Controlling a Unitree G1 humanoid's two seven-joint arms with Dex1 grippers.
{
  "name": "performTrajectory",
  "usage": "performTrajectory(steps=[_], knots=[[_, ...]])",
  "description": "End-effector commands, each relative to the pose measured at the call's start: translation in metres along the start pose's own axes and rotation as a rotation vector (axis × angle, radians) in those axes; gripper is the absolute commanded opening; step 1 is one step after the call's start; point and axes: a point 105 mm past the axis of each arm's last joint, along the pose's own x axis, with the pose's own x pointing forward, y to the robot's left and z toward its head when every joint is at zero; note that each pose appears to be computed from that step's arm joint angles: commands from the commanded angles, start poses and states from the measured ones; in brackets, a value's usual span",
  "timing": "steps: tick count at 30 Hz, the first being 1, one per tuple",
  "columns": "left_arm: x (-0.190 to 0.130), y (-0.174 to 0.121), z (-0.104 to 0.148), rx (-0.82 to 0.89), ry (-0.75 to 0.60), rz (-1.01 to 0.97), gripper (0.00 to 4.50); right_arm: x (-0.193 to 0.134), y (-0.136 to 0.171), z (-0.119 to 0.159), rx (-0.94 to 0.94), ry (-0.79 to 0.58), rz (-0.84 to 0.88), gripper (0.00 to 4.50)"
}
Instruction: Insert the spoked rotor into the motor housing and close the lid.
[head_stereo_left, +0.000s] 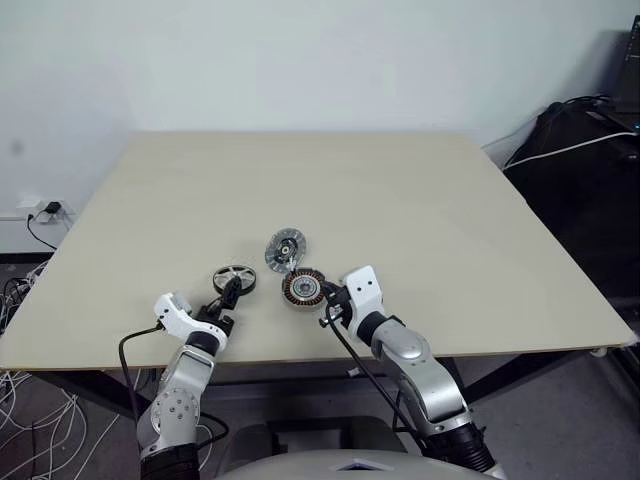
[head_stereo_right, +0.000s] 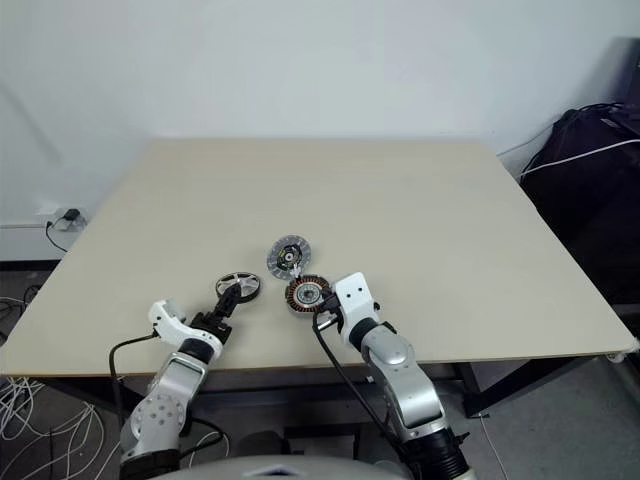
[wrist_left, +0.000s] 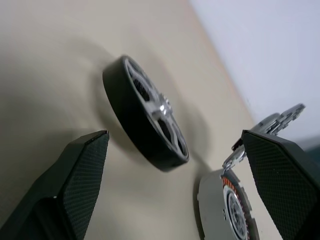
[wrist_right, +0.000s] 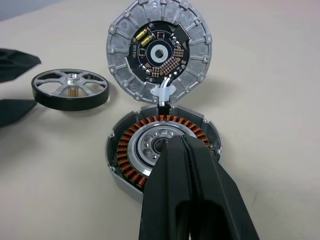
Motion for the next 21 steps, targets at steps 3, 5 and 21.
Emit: performTrajectory(steps=[3, 5, 21], knots=[[0.008, -0.025, -0.008, -0.083, 0.004, -0.089, 4.50, 0.002, -0.001, 0.015, -0.007, -0.059, -0.004, 0.02], [0.009, -0.025, -0.007, -0.097, -0.004, -0.088, 4.50, 0.002, -0.001, 0.015, -0.005, -0.059, -0.005, 0.02], [0.019, -0.016, 0.002, -0.236, -0.085, -0.023, 1.67, 0.003, -0.003, 0.016, -0.006, -0.061, -0.012, 0.00]])
